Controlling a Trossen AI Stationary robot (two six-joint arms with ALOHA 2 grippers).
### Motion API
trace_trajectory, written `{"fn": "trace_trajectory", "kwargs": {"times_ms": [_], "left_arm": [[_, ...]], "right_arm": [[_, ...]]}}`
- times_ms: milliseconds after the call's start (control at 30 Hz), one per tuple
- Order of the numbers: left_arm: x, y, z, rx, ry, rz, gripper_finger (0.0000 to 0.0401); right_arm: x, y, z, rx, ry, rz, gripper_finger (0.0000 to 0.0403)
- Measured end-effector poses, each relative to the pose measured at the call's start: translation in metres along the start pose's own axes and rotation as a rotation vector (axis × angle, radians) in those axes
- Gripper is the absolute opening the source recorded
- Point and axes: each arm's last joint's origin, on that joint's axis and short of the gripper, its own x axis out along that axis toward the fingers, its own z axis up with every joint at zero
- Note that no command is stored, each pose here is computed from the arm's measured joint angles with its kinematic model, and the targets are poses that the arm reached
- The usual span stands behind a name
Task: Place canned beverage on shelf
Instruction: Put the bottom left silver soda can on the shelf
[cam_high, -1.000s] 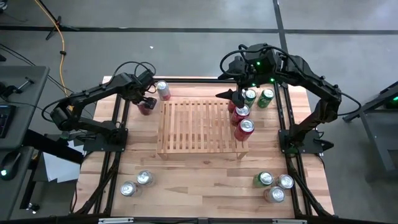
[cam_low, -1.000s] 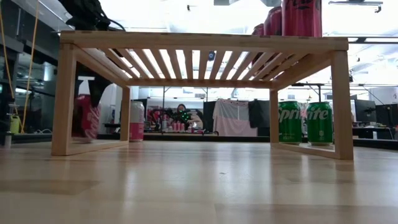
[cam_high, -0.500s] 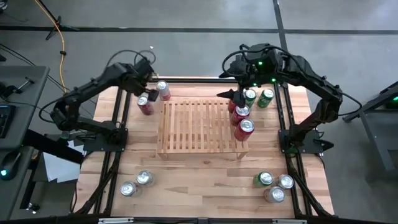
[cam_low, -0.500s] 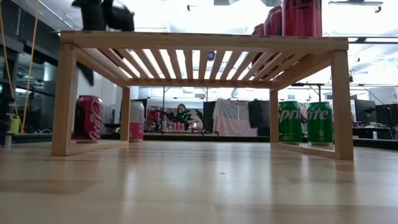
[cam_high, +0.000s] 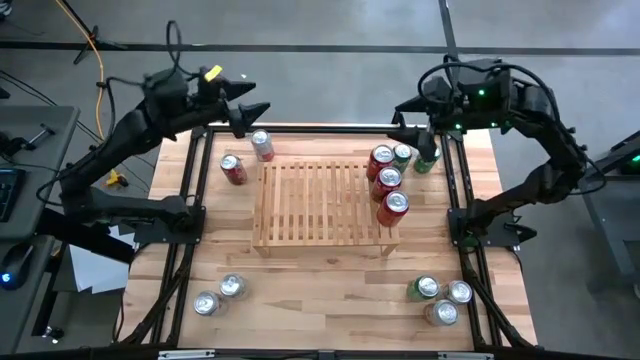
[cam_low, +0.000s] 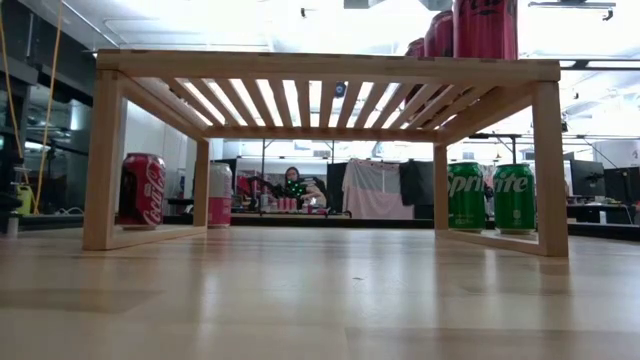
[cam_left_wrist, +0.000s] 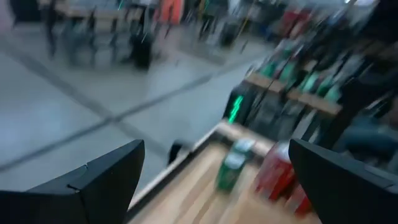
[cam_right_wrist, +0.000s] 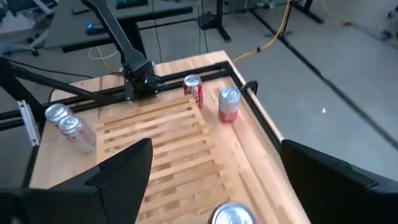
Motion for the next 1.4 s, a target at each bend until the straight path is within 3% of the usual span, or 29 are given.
{"fn": "trace_trajectory", "kwargs": {"times_ms": [133, 300, 400, 500, 600, 700, 933, 1133, 1233, 1400], "left_arm": [[-0.003, -0.006, -0.013, -0.059, -0.028, -0.079, 0.0390], [-0.010, -0.017, -0.017, -0.088, -0.049, -0.265, 0.0390], [-0.014, -0.024, -0.016, -0.083, -0.058, -0.298, 0.0390], [-0.014, -0.029, -0.019, -0.156, -0.023, -0.309, 0.0390], [-0.022, -0.043, -0.022, -0.202, 0.112, -0.356, 0.0390], [-0.030, -0.065, -0.030, -0.210, 0.343, -0.349, 0.0390], [-0.053, -0.116, -0.048, -0.101, 0.780, -0.226, 0.0390], [-0.066, -0.154, -0.093, 0.102, 1.147, -0.079, 0.0390], [-0.075, -0.172, -0.121, 0.150, 1.220, -0.048, 0.0390], [-0.089, -0.186, -0.161, 0.029, 1.274, -0.049, 0.0390]], "right_arm": [[-0.002, 0.006, -0.007, 0.038, 0.070, 0.044, 0.0337], [-0.003, 0.017, -0.014, 0.032, 0.139, 0.094, 0.0337], [-0.003, 0.021, -0.013, 0.014, 0.124, 0.090, 0.0337], [-0.003, 0.021, -0.012, -0.006, 0.109, 0.083, 0.0337], [-0.003, 0.021, -0.011, -0.024, 0.095, 0.064, 0.0337], [-0.002, 0.020, -0.010, -0.051, 0.086, 0.041, 0.0337], [-0.002, 0.018, -0.008, -0.099, 0.066, -0.019, 0.0337], [-0.001, 0.017, -0.008, -0.138, 0.063, -0.080, 0.0337], [-0.001, 0.017, -0.008, -0.139, 0.063, -0.080, 0.0337], [-0.001, 0.017, -0.008, -0.142, 0.070, -0.080, 0.0337]]}}
